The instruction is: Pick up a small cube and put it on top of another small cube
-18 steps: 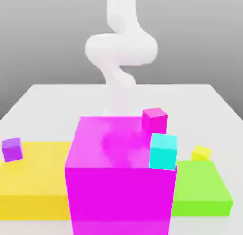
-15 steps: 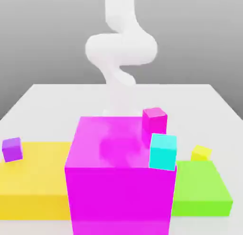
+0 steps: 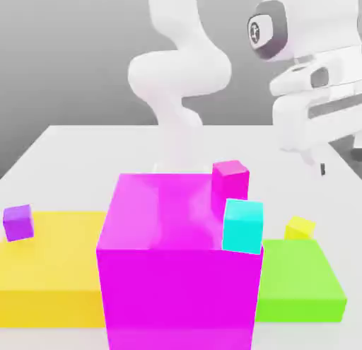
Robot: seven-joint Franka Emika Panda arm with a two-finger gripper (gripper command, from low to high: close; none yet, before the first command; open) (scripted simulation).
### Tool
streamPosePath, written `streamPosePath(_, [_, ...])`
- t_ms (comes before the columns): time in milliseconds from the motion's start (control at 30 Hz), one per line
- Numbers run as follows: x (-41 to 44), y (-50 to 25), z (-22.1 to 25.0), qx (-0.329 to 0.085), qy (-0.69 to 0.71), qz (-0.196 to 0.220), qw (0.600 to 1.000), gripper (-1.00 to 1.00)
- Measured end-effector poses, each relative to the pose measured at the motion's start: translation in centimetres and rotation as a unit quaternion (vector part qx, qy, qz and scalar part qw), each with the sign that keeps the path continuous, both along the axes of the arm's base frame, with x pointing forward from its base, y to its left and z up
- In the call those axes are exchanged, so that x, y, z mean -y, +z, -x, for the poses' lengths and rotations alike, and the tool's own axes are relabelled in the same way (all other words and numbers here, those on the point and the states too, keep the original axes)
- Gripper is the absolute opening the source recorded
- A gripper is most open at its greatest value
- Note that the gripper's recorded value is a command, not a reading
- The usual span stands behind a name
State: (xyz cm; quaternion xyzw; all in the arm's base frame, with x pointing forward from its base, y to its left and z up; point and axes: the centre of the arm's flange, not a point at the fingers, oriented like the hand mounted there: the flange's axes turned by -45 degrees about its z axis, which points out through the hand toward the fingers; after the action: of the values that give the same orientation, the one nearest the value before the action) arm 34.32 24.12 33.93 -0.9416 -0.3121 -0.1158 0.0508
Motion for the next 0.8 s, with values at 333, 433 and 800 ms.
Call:
streamPosePath(333, [-3.2,-14.4,12.3,-0.076,0.15,0.095,0.981,0.0])
streamPosePath(433, [-3.1,-17.0,12.4,-0.078,0.151,0.098,0.981,0.0])
streamPosePath(800, [-3.0,-20.6,12.6,-0.08,0.152,0.098,0.98,-1.0])
